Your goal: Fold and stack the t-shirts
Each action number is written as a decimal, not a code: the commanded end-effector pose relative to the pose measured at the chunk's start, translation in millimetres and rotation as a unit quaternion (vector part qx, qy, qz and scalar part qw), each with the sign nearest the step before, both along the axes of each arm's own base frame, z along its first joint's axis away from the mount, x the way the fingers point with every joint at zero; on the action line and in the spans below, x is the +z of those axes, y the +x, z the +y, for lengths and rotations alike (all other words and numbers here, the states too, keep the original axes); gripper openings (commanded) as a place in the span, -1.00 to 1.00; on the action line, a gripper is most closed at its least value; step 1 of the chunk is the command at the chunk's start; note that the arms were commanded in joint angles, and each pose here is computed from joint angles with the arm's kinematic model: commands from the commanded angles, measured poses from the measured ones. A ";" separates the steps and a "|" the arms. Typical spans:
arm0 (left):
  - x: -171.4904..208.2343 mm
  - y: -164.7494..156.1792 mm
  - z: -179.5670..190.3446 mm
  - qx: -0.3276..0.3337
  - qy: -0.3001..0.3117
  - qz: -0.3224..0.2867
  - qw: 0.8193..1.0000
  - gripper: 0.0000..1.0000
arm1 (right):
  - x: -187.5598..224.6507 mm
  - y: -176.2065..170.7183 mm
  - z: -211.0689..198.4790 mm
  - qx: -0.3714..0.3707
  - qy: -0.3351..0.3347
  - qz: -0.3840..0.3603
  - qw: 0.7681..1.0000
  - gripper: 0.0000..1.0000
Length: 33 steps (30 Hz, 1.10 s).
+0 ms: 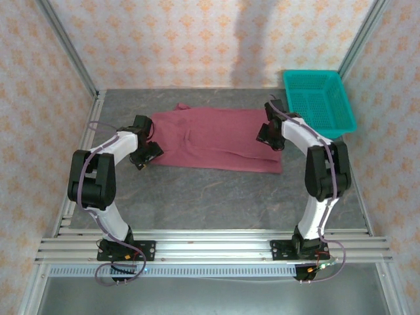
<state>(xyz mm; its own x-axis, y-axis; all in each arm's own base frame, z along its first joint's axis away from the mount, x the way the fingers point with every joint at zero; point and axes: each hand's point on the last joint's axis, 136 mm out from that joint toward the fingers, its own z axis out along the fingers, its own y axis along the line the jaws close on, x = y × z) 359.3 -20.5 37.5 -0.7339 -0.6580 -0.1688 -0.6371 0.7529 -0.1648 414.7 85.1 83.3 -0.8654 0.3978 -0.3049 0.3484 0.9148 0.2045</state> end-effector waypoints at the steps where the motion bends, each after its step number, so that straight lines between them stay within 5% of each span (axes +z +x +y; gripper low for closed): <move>1: 0.4 1.6 1.4 -0.009 0.007 -0.006 1.000 0.40 | 0.7 -44.4 -4.1 0.059 -0.016 0.038 0.997 0.13; 9: -2.2 5.0 -3.8 -0.026 -0.003 -0.008 1.000 0.40 | -25.9 -78.5 -28.3 0.114 -0.092 0.097 0.984 0.22; 22: 1.1 4.7 -5.9 -0.036 -0.007 -0.014 0.999 0.40 | -46.1 -51.1 -26.7 0.065 -0.076 0.082 0.992 0.17; 27: -0.3 2.4 -4.9 -0.037 -0.005 -0.011 0.999 0.40 | -44.3 -35.9 -37.1 0.041 -0.086 0.069 0.993 -0.07; 33: -2.5 0.7 -4.7 -0.038 -0.004 -0.007 0.999 0.39 | -43.0 -21.2 -40.4 0.033 -0.091 0.063 0.993 -0.63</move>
